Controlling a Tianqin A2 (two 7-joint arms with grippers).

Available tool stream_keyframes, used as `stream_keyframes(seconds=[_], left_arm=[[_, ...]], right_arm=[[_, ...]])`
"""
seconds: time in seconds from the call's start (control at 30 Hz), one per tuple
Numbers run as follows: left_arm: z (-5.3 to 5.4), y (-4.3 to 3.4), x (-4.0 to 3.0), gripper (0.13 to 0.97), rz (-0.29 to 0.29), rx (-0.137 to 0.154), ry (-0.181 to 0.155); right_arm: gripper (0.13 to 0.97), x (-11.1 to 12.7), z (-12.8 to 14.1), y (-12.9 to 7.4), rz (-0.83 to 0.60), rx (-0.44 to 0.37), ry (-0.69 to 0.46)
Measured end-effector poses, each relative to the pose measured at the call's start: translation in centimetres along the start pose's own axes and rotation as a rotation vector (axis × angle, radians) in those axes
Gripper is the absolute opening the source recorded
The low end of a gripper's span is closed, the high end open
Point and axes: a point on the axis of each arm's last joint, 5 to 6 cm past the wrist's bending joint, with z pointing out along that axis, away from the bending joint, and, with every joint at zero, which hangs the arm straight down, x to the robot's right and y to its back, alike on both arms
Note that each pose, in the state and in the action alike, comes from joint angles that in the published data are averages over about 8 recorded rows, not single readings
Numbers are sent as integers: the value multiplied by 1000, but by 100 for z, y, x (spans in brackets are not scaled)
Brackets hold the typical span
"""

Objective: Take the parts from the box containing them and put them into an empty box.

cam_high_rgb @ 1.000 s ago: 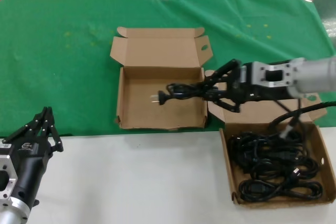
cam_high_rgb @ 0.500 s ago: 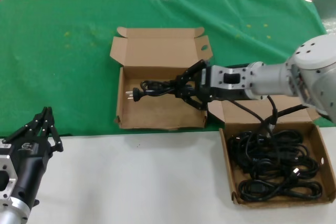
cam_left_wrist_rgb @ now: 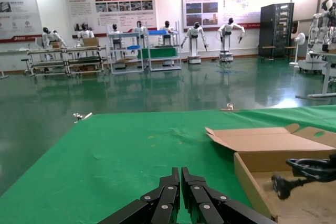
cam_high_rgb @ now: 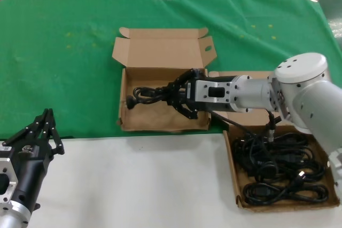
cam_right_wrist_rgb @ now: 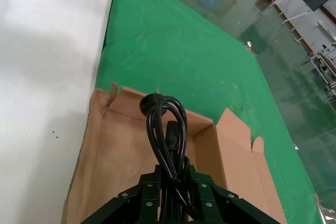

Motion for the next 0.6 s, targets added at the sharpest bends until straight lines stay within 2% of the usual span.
stream_keyframes(seconds=[0.27, 0.6], left_arm=[[0, 0, 0, 168, 0, 0, 0], [0, 0, 0, 168, 0, 0, 0]], right_arm=[[267, -125, 67, 3, -23, -24, 13], [382, -199, 72, 59, -37, -42, 30]])
